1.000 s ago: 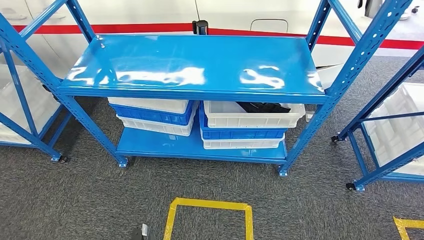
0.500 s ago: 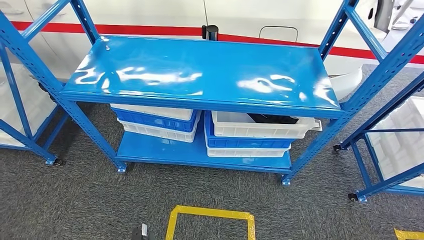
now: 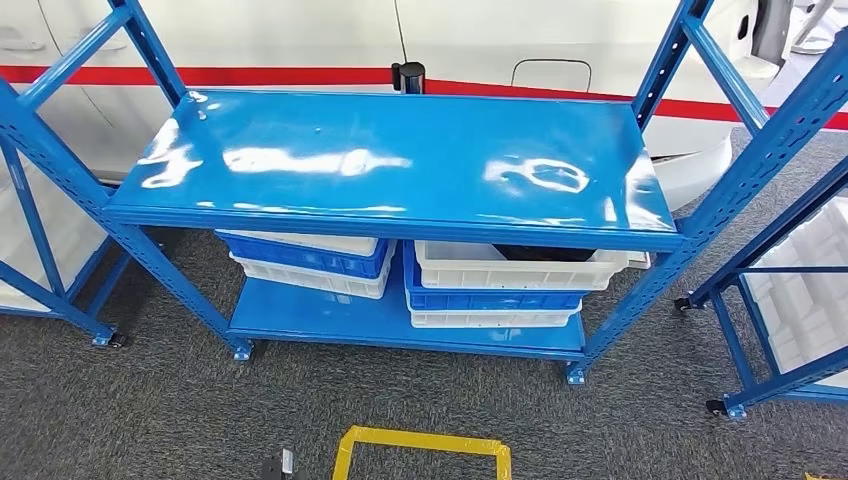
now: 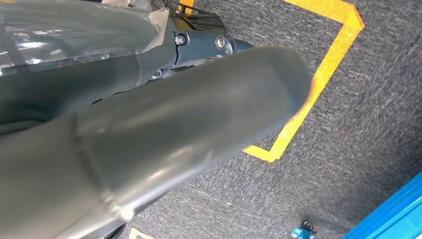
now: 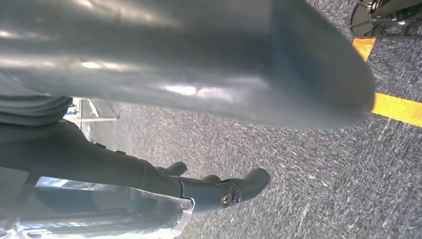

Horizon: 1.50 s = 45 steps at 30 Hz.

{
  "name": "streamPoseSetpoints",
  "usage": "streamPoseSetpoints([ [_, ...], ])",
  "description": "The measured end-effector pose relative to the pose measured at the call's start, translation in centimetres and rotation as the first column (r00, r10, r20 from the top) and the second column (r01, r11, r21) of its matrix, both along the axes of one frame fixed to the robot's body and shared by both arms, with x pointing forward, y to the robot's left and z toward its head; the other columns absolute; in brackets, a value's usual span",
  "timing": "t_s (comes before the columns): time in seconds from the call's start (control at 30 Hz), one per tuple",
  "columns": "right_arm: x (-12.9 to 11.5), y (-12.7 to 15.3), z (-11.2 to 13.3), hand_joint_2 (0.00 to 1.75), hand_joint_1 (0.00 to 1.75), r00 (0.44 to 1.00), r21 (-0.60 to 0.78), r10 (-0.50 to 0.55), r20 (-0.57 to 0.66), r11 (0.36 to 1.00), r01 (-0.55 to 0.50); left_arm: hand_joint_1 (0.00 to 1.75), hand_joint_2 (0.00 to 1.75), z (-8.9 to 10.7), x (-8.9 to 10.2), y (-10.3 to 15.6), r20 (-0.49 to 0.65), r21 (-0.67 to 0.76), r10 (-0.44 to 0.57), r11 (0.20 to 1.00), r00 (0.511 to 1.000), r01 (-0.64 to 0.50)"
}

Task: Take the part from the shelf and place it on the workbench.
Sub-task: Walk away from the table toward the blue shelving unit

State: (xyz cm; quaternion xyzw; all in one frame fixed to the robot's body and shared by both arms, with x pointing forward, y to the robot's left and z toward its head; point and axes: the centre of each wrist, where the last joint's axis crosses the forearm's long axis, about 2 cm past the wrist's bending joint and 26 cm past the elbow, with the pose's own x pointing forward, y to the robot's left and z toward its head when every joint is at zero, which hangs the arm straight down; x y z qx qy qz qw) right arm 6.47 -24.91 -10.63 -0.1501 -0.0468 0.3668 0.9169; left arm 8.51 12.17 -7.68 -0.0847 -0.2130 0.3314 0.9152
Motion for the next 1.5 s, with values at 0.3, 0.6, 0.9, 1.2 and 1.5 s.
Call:
streamPoseSetpoints([
  [0.3,0.0,0.0,0.0,0.00,0.00,1.000,-0.001,0.000,0.000,1.000,0.000,0.00,0.00,0.0,-0.1,0.0,-0.028,0.013,0.002,1.000,1.000,-0.002],
  [0.6,0.0,0.0,0.0,0.00,0.00,1.000,-0.003,0.006,-0.001,1.000,-0.006,0.00,0.00,0.0,-0.2,0.1,-0.117,0.045,0.016,0.999,0.993,-0.010],
  [0.9,0.0,0.0,0.0,0.44,0.00,1.000,-0.009,0.005,-0.002,1.000,-0.005,0.00,0.87,0.0,-0.2,0.1,-0.144,0.050,0.025,0.999,0.989,-0.018],
  [1.2,-0.1,-0.1,0.0,1.75,0.00,1.000,-0.013,-0.017,0.005,1.000,0.017,0.00,1.75,-0.1,-0.2,0.3,-0.163,0.044,0.018,0.999,0.986,-0.011],
  [1.5,-1.5,-1.2,-0.3,0.00,0.00,0.985,0.040,-0.170,-0.003,0.985,0.170,0.00,1.75,-0.9,-1.3,2.2,-0.151,0.048,-0.090,0.994,0.984,0.099],
])
